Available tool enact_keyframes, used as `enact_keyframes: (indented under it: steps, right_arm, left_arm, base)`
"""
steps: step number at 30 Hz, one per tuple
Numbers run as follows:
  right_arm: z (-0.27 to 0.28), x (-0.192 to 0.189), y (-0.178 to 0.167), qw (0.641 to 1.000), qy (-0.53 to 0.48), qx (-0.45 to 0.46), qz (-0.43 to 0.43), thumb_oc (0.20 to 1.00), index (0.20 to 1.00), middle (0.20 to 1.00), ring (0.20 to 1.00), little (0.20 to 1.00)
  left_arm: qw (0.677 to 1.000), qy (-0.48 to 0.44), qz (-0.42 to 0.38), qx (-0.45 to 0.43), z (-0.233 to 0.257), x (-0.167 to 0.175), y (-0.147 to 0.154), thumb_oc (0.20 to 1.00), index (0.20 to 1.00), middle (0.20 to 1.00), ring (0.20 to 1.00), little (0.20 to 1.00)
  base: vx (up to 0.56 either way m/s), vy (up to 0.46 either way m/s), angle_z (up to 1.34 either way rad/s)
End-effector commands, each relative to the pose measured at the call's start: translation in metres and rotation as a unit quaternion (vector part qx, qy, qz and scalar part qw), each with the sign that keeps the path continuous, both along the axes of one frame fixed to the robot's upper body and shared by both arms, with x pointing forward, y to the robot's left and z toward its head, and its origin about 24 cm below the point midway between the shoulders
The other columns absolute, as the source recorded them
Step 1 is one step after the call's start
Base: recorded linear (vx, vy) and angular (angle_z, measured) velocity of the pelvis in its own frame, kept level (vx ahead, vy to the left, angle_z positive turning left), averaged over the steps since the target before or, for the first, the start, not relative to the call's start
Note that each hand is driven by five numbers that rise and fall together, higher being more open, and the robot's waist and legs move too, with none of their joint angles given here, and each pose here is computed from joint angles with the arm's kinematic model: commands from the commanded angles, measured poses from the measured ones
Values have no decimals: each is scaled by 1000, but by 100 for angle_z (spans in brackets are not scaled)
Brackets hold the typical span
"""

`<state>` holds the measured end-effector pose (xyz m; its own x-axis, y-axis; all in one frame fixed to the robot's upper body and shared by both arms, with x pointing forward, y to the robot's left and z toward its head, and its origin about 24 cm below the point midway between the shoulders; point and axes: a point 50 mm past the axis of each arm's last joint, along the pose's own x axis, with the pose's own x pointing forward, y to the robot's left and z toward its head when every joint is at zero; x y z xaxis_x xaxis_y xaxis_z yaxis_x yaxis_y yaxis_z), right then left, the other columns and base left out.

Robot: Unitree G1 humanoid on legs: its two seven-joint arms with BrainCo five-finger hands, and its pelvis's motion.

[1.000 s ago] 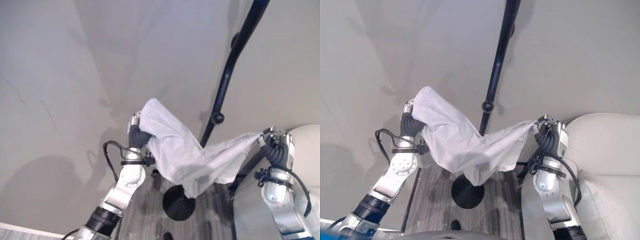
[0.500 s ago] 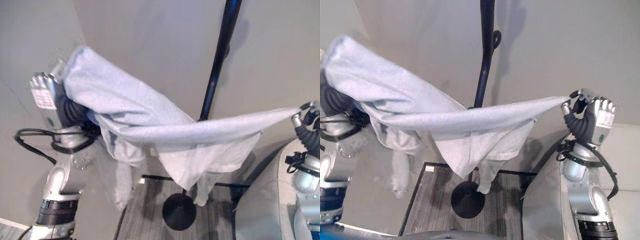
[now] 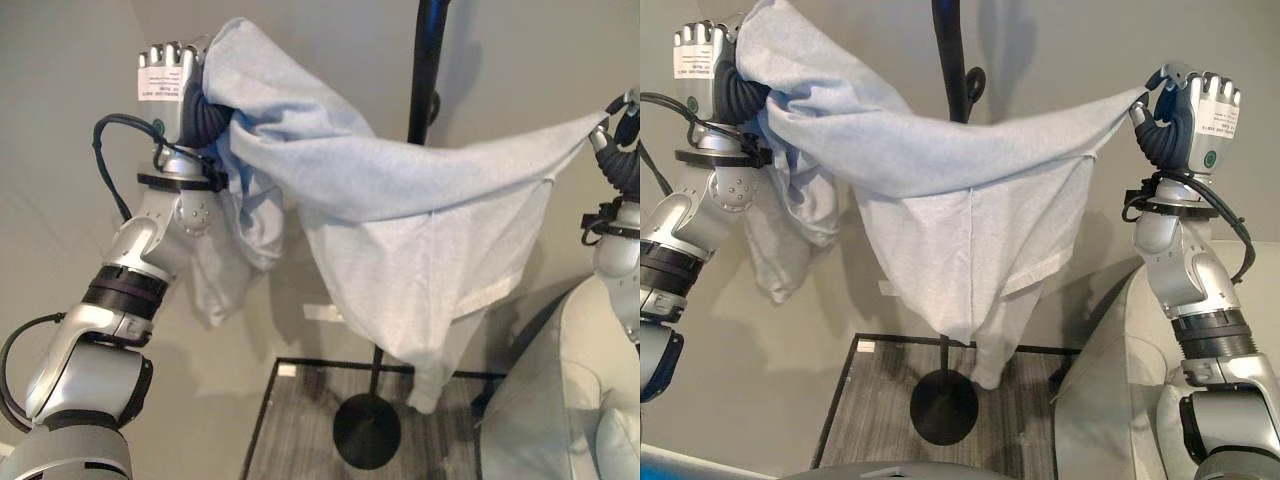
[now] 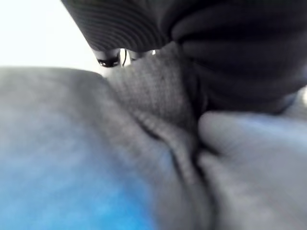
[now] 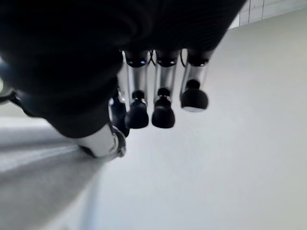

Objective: Hang the clothes on the sofa on the clothes rack.

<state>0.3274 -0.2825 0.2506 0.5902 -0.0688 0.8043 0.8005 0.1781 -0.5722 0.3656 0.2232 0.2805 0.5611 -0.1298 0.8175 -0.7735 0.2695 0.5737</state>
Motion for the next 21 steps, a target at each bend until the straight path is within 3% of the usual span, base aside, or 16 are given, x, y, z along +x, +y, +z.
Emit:
enact_keyframes:
  steps: [1, 6, 9, 11, 21]
  right_arm:
    - [37, 2, -30, 998, -16, 41, -48, 200, 200, 200, 200, 200]
    - [29, 28, -35, 993, 77, 41, -75, 200, 200, 200, 200, 200]
    - [1, 39, -25, 987, 141, 31, -64, 200, 200, 200, 200, 200]
    - [-38, 43, -10, 980, 194, 40, -33, 200, 200, 200, 200, 200]
    - [-158, 3, 5, 946, 311, 93, 3, 200, 200, 200, 200, 200]
  left_arm:
    - [998, -31, 36, -47, 49, 2, 18, 200, 200, 200, 200, 200]
    - [993, 48, 88, -61, 31, 20, 32, 200, 200, 200, 200, 200]
    - [988, 96, 106, -61, 5, 25, 39, 200, 200, 200, 200, 200]
    - [978, 156, 128, -60, -39, 25, 49, 200, 200, 200, 200, 200]
    - [947, 273, 94, -138, -168, -7, 40, 200, 200, 200, 200, 200]
  base:
    - [12, 40, -5]
    - [-8, 32, -6]
    - [-17, 6, -6]
    - [-9, 4, -5]
    - [6, -1, -1]
